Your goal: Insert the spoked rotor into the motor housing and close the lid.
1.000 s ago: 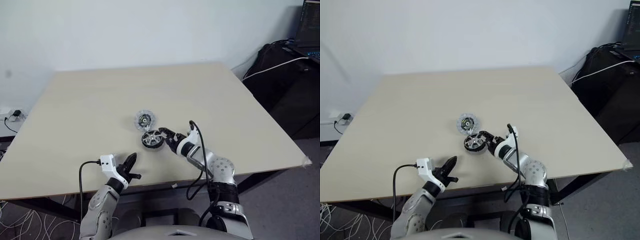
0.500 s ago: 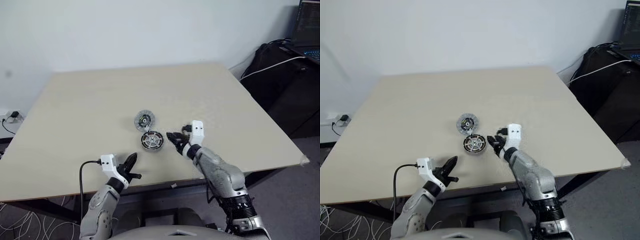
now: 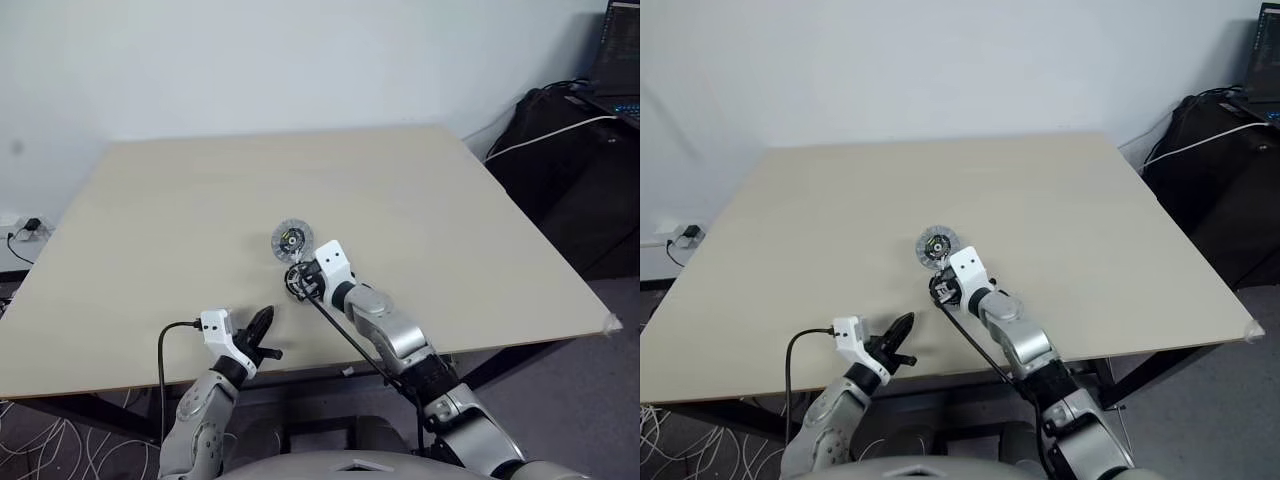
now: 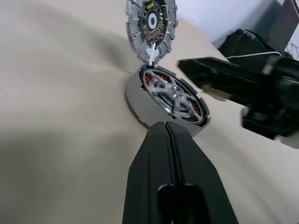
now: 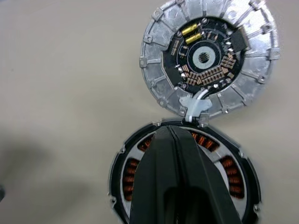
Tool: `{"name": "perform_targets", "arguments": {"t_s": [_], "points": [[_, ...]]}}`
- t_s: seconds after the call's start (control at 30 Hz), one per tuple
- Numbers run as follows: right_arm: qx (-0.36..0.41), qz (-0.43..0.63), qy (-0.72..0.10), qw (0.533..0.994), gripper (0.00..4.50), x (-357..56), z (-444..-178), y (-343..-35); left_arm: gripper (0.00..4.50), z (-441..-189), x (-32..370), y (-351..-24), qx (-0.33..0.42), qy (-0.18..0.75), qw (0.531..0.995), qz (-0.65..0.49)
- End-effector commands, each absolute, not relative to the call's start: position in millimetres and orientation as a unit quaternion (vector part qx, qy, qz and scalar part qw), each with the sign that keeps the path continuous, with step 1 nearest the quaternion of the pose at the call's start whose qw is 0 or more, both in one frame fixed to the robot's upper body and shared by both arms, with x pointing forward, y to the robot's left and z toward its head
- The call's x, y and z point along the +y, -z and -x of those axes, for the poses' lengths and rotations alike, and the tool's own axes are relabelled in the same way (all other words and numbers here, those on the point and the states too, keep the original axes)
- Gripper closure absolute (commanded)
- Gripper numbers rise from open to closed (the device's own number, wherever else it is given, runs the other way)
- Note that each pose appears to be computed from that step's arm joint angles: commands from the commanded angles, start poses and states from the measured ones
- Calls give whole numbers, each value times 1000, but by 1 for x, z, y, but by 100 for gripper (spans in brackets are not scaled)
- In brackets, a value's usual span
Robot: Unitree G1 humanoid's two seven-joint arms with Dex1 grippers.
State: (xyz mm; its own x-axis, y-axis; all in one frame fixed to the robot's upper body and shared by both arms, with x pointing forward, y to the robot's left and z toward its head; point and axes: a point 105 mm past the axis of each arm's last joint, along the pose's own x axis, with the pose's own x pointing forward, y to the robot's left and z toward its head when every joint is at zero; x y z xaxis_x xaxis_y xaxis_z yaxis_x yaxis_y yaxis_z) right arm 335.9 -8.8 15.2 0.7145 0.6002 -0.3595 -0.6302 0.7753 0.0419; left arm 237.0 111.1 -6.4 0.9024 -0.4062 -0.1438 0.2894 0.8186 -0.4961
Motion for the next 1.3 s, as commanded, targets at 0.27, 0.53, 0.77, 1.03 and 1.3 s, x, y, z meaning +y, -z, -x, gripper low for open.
{"name": "perform_targets", "arguments": {"t_s": [0.27,0.53,0.77,1.03,1.3], "points": [[217,54,-346,911,448,-17,-339,-5,450,-243,107,-10,86,207,954,200],[111,177,-496,843,448,-10,-320,-62,450,-247,103,-22,49,247,962,103],[141,315,-580,738,330,-24,-303,-51,450,-246,102,-20,51,261,960,81],[155,377,-593,694,72,-26,-313,-44,450,-240,101,-18,57,259,960,93],[167,419,-611,651,14,-25,-317,-42,450,-237,99,-14,66,256,958,111]]}}
